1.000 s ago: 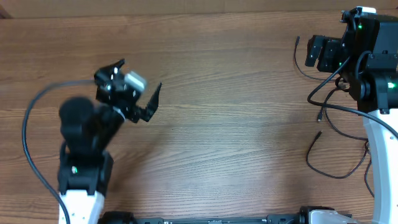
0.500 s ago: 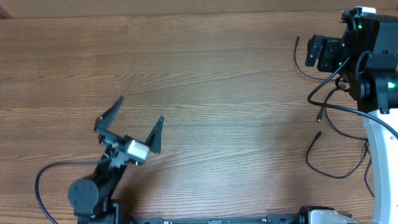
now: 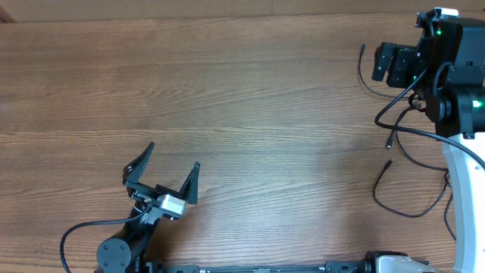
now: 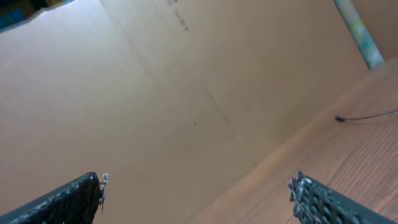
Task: Untangle cables
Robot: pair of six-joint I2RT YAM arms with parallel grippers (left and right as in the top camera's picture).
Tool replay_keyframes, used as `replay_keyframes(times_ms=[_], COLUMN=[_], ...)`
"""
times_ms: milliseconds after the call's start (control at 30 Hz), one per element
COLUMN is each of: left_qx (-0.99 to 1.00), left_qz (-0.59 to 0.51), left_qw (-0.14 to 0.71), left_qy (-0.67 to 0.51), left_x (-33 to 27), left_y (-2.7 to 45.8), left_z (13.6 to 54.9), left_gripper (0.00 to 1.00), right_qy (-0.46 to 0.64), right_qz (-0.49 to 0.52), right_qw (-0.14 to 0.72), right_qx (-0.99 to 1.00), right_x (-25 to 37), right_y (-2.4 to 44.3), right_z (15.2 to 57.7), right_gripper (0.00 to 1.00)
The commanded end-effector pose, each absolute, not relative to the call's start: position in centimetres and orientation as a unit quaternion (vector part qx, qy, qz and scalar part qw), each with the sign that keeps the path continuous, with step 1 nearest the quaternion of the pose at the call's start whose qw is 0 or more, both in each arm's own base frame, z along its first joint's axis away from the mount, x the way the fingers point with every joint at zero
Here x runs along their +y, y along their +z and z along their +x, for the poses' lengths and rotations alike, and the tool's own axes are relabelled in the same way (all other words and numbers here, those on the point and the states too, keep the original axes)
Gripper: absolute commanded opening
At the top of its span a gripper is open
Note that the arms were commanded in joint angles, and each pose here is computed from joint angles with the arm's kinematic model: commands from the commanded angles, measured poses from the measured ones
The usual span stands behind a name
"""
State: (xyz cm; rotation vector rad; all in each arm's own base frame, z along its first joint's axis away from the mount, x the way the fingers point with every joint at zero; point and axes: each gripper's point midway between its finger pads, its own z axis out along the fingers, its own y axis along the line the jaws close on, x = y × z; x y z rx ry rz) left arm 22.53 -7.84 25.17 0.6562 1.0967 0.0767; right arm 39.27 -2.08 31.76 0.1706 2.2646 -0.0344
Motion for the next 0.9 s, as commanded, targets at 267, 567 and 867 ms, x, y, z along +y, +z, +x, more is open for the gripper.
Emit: replay_keyframes(times_ms=[267, 567, 867], left_qx=[0.641, 0.679, 0.716], left_qz=[0.309, 0.246, 0.118], left_qw=[0.703, 0.691, 0.686], left_qy=[-0.004, -0.038, -0.040], left_x=[-7.5, -6.7, -3.7], left_y=[17.2, 16.4, 16.1], left_z=[22.9, 23.3, 24.2], left_gripper=[1.00, 1.00, 1.00], right_qy=[-0.015, -0.015, -0.015], right_qz=[0.067, 0.067, 0.067], right_qw=[0.430, 0.430, 0.430], right_qx=[0.900, 0.900, 0.900], right_x=[-2.0, -2.0, -2.0], right_y=[32.4, 32.4, 32.4], right_z=[39.2, 39.2, 39.2], right_gripper=[1.00, 1.00, 1.00])
